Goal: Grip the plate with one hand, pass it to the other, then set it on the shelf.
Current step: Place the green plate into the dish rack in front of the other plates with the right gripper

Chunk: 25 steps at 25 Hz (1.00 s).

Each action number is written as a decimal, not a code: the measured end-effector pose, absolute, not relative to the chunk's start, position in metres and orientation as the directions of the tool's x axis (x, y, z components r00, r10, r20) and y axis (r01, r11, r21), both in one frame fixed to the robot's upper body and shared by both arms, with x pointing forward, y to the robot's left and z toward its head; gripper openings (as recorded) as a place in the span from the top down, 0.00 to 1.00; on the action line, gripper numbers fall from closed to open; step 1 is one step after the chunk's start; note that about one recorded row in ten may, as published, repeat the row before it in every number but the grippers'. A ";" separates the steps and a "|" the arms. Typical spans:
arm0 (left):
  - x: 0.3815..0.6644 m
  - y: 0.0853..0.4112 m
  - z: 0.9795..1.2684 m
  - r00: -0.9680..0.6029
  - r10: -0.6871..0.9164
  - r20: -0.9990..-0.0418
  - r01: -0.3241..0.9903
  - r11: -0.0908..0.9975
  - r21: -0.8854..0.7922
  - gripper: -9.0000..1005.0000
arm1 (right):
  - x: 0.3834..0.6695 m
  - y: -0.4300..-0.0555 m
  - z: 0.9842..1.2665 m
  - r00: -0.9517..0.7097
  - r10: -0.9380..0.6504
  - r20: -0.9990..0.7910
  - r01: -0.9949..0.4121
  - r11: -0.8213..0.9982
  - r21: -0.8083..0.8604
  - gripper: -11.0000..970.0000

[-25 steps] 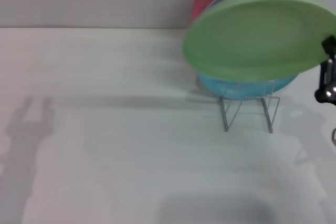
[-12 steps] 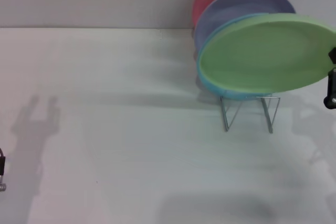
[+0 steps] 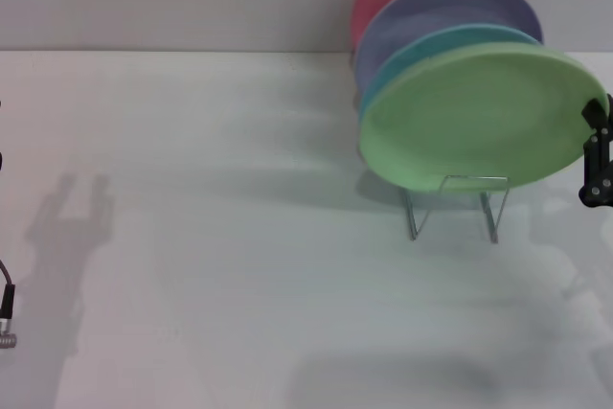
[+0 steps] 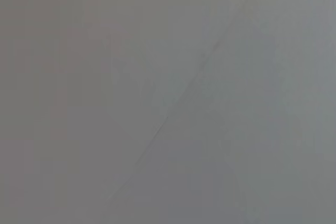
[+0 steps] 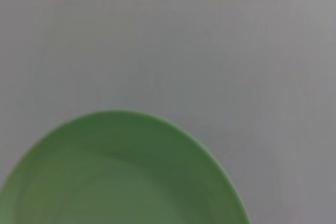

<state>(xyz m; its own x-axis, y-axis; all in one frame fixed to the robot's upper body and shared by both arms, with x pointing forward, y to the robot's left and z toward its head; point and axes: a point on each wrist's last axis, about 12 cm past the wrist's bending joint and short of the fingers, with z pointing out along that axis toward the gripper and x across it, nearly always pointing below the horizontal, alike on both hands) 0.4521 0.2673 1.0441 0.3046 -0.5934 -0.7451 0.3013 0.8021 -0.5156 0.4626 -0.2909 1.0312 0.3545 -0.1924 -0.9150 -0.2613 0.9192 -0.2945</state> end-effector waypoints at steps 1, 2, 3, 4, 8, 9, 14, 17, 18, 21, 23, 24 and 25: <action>0.452 0.267 1.044 0.305 -0.594 -0.744 0.302 0.801 -0.516 0.50 | 0.462 -0.292 1.031 0.351 -0.190 -0.917 -0.267 0.918 -0.293 0.96; 0.452 0.266 1.044 0.304 -0.597 -0.743 0.302 0.800 -0.519 0.50 | 0.461 -0.293 1.030 0.347 -0.186 -0.919 -0.274 0.917 -0.289 0.96; 0.452 0.266 1.044 0.304 -0.598 -0.741 0.303 0.799 -0.520 0.50 | 0.461 -0.294 1.030 0.343 -0.183 -0.921 -0.279 0.917 -0.286 0.96; 0.452 0.266 1.045 0.304 -0.600 -0.740 0.304 0.797 -0.522 0.50 | 0.461 -0.295 1.030 0.339 -0.182 -0.923 -0.284 0.916 -0.284 0.96; 0.453 0.265 1.045 0.305 -0.603 -0.737 0.304 0.795 -0.525 0.50 | 0.460 -0.296 1.029 0.332 -0.189 -0.924 -0.290 0.912 -0.291 0.96; 0.454 0.264 1.046 0.306 -0.604 -0.736 0.307 0.794 -0.525 0.50 | 0.460 -0.296 1.028 0.326 -0.196 -0.925 -0.297 0.907 -0.297 0.96; 0.456 0.262 1.046 0.301 -0.610 -0.733 0.312 0.789 -0.529 0.50 | 0.462 -0.298 1.024 0.298 -0.225 -0.928 -0.313 0.895 -0.317 0.96; 0.457 0.261 1.046 0.299 -0.613 -0.731 0.313 0.787 -0.531 0.50 | 0.464 -0.299 1.023 0.285 -0.233 -0.930 -0.314 0.894 -0.320 0.96; 0.457 0.261 1.046 0.299 -0.613 -0.731 0.313 0.787 -0.531 0.50 | 0.464 -0.299 1.023 0.282 -0.235 -0.930 -0.315 0.893 -0.321 0.96; 0.457 0.261 1.046 0.299 -0.613 -0.731 0.313 0.787 -0.532 0.50 | 0.465 -0.299 1.022 0.274 -0.241 -0.931 -0.315 0.892 -0.324 0.96; 0.457 0.261 1.046 0.298 -0.614 -0.731 0.313 0.786 -0.533 0.50 | 0.466 -0.299 1.020 0.259 -0.249 -0.933 -0.310 0.894 -0.325 0.96; 0.457 0.261 1.046 0.298 -0.614 -0.731 0.313 0.786 -0.533 0.50 | 0.466 -0.299 1.020 0.259 -0.249 -0.933 -0.310 0.894 -0.325 0.96; 0.457 0.261 1.047 0.298 -0.615 -0.730 0.314 0.785 -0.533 0.50 | 0.467 -0.299 1.019 0.251 -0.252 -0.935 -0.311 0.893 -0.325 0.96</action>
<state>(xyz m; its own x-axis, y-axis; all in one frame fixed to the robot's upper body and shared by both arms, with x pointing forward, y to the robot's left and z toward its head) 0.4571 0.2611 1.0465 0.2981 -0.6148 -0.7302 0.3145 0.7855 -0.5330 0.4671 -0.2988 1.0191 0.2511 -0.2523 -0.9345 -0.3112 0.8932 -0.3248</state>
